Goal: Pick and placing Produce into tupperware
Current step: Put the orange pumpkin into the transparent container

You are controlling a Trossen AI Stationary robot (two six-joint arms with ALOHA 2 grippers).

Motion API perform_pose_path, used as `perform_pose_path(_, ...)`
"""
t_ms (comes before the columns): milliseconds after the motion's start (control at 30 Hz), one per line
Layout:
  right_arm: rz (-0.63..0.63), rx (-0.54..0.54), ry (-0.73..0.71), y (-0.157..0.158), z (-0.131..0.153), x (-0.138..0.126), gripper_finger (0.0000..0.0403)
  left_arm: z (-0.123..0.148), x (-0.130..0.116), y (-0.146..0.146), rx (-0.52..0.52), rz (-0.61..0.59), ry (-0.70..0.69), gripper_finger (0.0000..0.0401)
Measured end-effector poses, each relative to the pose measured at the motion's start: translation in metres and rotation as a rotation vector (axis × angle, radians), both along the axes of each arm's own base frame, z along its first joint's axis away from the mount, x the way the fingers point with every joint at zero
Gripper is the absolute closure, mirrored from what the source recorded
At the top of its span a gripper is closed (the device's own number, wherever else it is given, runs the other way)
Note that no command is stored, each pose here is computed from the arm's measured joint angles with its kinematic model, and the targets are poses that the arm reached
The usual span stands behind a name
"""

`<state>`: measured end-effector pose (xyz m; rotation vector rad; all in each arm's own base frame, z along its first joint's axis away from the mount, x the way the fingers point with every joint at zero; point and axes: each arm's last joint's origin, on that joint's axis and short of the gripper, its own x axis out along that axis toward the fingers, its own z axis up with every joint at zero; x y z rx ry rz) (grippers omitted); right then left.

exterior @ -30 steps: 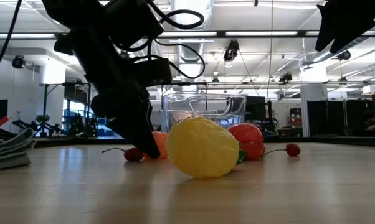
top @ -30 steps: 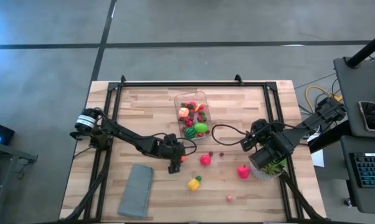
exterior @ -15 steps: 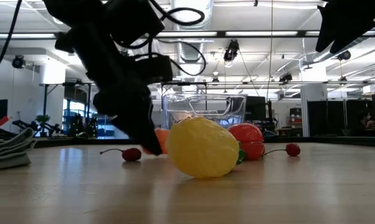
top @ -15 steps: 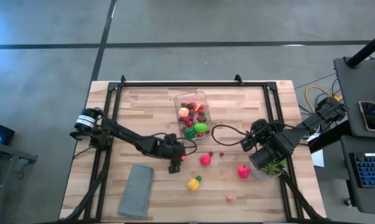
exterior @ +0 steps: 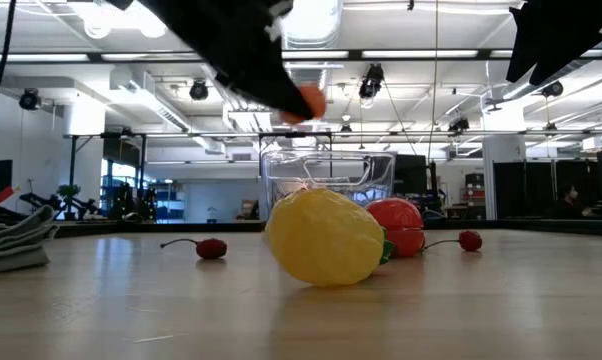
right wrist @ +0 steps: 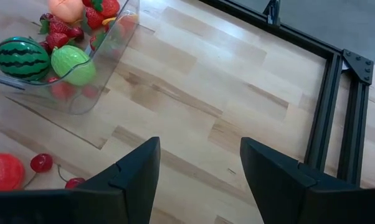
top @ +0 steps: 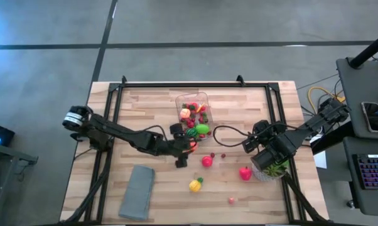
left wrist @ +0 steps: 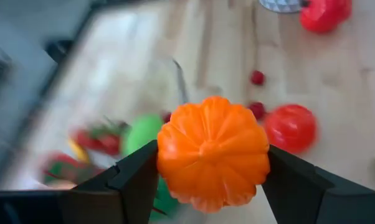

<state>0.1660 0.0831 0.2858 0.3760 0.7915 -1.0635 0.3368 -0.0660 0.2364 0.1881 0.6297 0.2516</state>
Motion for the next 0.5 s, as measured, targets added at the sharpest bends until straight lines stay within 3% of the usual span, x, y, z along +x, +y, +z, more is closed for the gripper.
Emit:
perform_pose_path(133,-0.015,0.01,-0.012,0.0,0.0,0.0,0.0188,0.011,0.005,0.018,0.123,0.001,0.015,0.0169)
perform_pose_path(267,-0.048,0.032,-0.035,0.001,0.0,0.0,0.0188,0.011,0.009,0.062,0.106,0.122,0.027,0.0169)
perform_pose_path(500,-0.118,0.073,-0.077,0.001,0.0,0.0,0.0188,0.006,0.001,0.139,-0.333,0.348,-0.02,0.0168)
